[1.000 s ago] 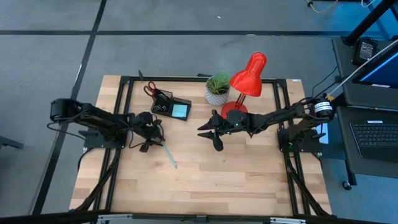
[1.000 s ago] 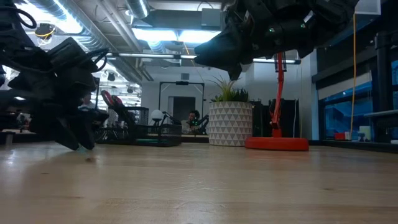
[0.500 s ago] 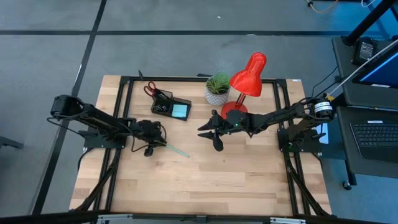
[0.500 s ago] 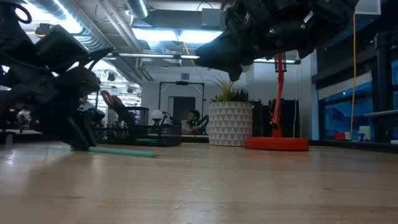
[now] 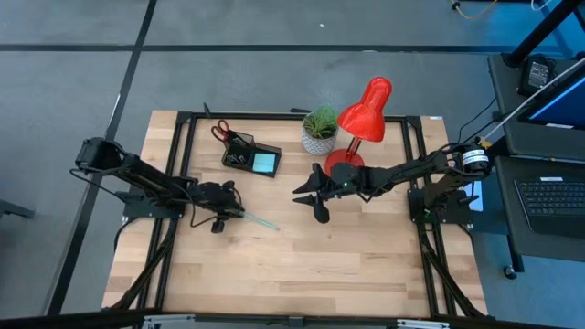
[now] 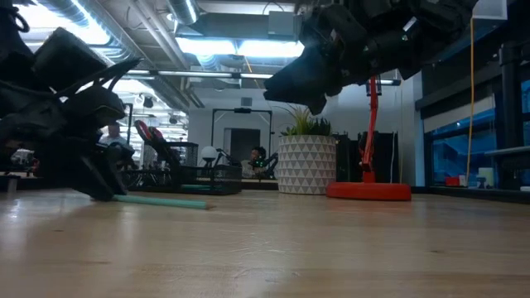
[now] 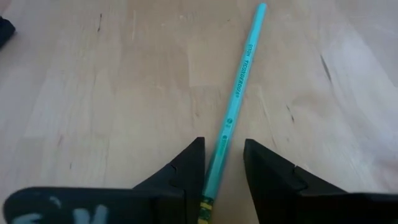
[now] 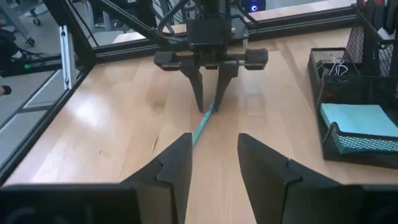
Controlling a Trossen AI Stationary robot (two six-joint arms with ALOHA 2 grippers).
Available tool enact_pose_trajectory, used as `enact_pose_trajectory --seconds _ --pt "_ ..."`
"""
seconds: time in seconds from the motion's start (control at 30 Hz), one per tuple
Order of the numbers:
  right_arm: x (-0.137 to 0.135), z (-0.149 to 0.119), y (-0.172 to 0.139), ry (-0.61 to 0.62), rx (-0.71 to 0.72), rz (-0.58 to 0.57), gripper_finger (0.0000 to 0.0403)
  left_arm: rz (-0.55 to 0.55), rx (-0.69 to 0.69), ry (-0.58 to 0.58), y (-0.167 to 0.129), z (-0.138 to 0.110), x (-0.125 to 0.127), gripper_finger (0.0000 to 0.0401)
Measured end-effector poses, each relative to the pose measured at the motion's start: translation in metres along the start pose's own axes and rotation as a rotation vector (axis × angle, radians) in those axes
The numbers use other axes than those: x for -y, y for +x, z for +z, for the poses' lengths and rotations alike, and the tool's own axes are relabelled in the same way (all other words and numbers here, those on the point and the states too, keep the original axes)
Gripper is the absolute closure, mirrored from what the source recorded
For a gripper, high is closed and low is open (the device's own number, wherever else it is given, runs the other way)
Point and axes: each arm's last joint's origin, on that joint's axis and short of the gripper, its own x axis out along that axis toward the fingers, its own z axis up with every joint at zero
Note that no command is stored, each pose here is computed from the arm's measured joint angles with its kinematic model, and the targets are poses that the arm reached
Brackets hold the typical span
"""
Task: Pick and place office supplies into organizer
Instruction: Put the blue pencil into the black desk organizer
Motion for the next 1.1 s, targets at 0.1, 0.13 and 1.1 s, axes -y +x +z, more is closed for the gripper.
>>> enact_pose_trajectory --seconds 0.1,0.13,1.1 --pt "0.0 0.0 0.0 -0.01 -0.002 0.0 0.0271 -0.004 0.024 -0.004 -0.002 -0.006 0.0 0.0295" --pt "0.0 0.0 0.0 -0.01 -0.002 0.0 0.0271 -0.003 0.023 -0.013 -0.002 -0.006 0.0 0.0297" --pt "0.0 -0.004 0.0 -0.026 -0.038 -0.004 0.0271 0.083 0.164 -0.122 0.027 -0.008 0.03 0.0315"
